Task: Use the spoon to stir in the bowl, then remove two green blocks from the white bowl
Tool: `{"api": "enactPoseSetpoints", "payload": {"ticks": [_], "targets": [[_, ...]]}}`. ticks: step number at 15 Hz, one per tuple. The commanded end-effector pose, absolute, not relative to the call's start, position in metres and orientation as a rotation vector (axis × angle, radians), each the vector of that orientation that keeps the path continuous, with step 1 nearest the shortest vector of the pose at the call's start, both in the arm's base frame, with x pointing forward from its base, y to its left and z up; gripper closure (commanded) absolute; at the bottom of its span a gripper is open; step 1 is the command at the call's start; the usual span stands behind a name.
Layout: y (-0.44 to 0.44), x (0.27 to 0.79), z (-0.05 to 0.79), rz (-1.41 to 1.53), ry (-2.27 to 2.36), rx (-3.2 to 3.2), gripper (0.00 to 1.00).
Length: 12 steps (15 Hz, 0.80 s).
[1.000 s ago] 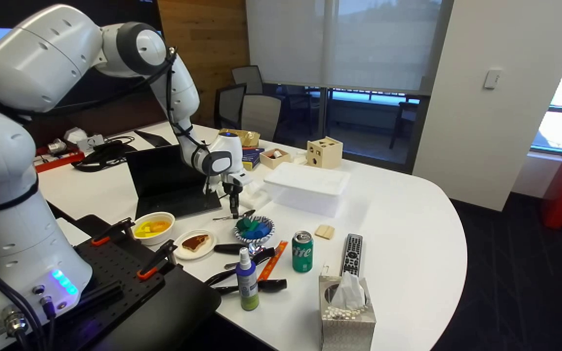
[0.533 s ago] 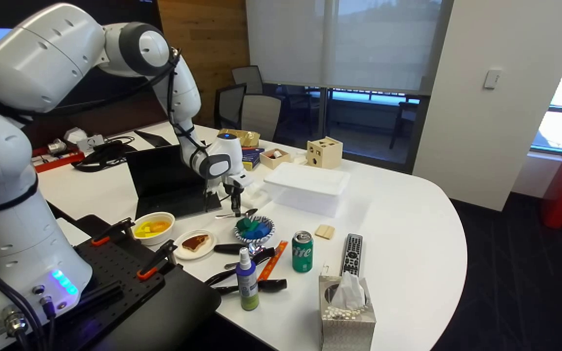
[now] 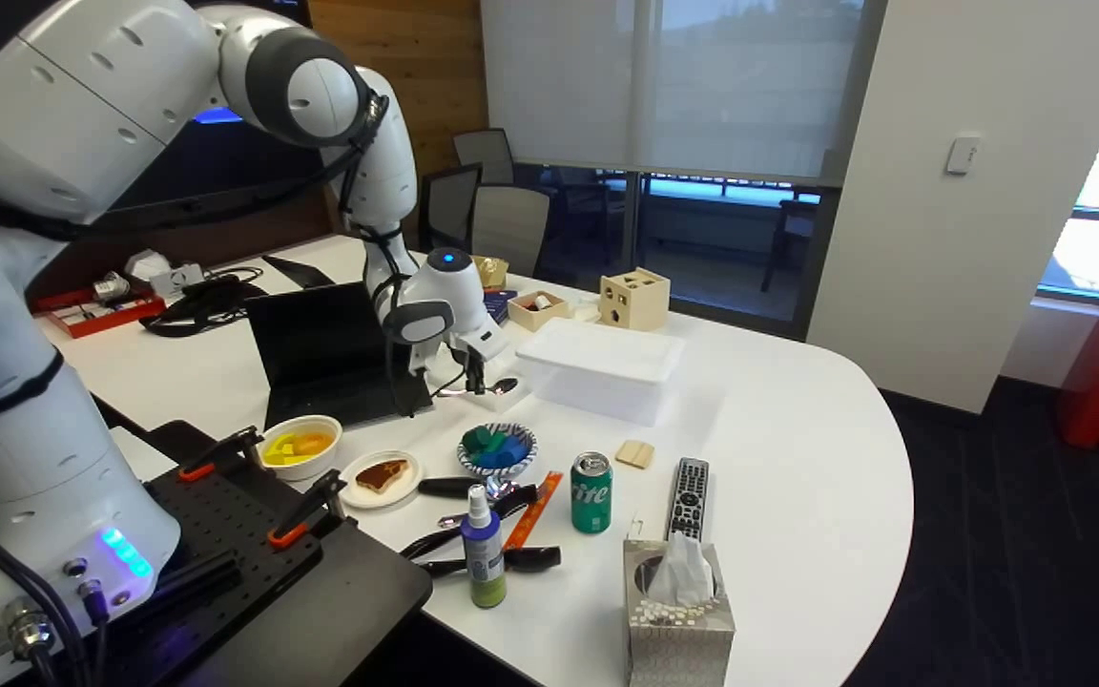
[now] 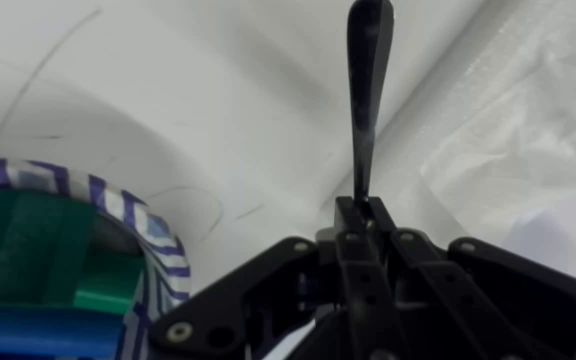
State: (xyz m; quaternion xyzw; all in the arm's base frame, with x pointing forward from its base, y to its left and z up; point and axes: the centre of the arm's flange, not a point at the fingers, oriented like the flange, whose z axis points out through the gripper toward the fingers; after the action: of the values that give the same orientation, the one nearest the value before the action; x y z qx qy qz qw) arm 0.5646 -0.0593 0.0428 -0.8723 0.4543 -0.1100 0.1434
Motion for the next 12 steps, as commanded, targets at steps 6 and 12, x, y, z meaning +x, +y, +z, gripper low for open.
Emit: {"api": "enactPoseSetpoints", "payload": {"ticks": [6, 12], "targets": [[-0.12, 0.536, 0.058, -0.266, 1.284, -2.169, 0.98], [-0.125, 0.492, 0.041, -0.037, 1.202, -2.105, 0.98]]}}
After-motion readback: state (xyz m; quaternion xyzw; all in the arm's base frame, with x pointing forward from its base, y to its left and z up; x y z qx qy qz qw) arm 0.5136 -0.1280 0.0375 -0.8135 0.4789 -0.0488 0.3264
